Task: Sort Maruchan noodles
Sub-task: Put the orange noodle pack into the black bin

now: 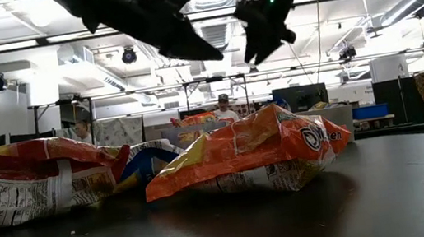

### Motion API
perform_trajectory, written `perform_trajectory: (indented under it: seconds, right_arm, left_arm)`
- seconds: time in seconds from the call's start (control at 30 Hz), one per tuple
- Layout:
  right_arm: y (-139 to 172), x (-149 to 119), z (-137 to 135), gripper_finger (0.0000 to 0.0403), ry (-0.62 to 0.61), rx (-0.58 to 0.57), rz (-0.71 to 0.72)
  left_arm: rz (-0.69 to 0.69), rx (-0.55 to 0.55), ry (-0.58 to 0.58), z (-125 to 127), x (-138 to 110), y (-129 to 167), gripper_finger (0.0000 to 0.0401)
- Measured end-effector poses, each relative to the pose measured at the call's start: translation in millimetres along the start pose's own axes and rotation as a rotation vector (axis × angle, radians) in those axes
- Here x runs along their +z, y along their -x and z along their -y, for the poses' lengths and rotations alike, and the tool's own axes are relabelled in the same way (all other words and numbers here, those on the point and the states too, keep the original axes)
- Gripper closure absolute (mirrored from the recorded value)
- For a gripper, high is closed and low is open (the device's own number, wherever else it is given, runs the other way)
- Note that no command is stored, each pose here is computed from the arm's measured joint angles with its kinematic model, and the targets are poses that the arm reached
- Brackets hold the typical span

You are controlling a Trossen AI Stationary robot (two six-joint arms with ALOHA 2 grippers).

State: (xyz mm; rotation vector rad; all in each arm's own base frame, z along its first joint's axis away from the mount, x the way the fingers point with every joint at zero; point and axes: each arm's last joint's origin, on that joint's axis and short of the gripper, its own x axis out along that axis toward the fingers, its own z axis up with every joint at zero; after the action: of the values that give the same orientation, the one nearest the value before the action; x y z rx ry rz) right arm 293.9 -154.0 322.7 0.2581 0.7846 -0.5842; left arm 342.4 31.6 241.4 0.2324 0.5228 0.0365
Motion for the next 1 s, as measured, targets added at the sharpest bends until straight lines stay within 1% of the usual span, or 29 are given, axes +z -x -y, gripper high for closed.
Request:
perform_trajectory:
  seconds: [0.1, 0.23, 0.43, 0.5, 0.63, 0.7, 0.83, 1.0]
  right_arm:
    - [12, -13, -18, 0.0218, 0.045, 0.05, 0.043]
    - [25, -37, -38, 0.0218, 0.095, 0.114, 0.074]
    - [34, -84, -61, 0.0218, 0.146, 0.208, 0.071]
    - [33, -101, -66, 0.022, 0.145, 0.234, 0.057]
    - [31, -129, -76, 0.0226, 0.162, 0.294, -0.004]
    - [30, -141, -81, 0.023, 0.174, 0.328, -0.041]
    - [29, -153, -89, 0.0239, 0.194, 0.354, -0.072]
    - [30, -155, -96, 0.0249, 0.23, 0.382, -0.046]
  left_arm:
    - [-0.075, -0.028, 0.019, 5, -4, 1, 0.0299]
    - [-0.163, -0.052, 0.042, 6, -2, 5, 0.0299]
    - [-0.314, -0.1, 0.051, 12, -4, 12, 0.0299]
    - [-0.34, -0.143, 0.058, 16, -6, 13, 0.0299]
    - [-0.38, -0.277, 0.089, 27, -11, 16, 0.0299]
    - [-0.417, -0.303, 0.104, 33, -13, 18, 0.0299]
    - [-0.531, -0.33, 0.13, 44, -20, 24, 0.0299]
    - [-0.646, -0.355, 0.144, 56, -27, 32, 0.0299]
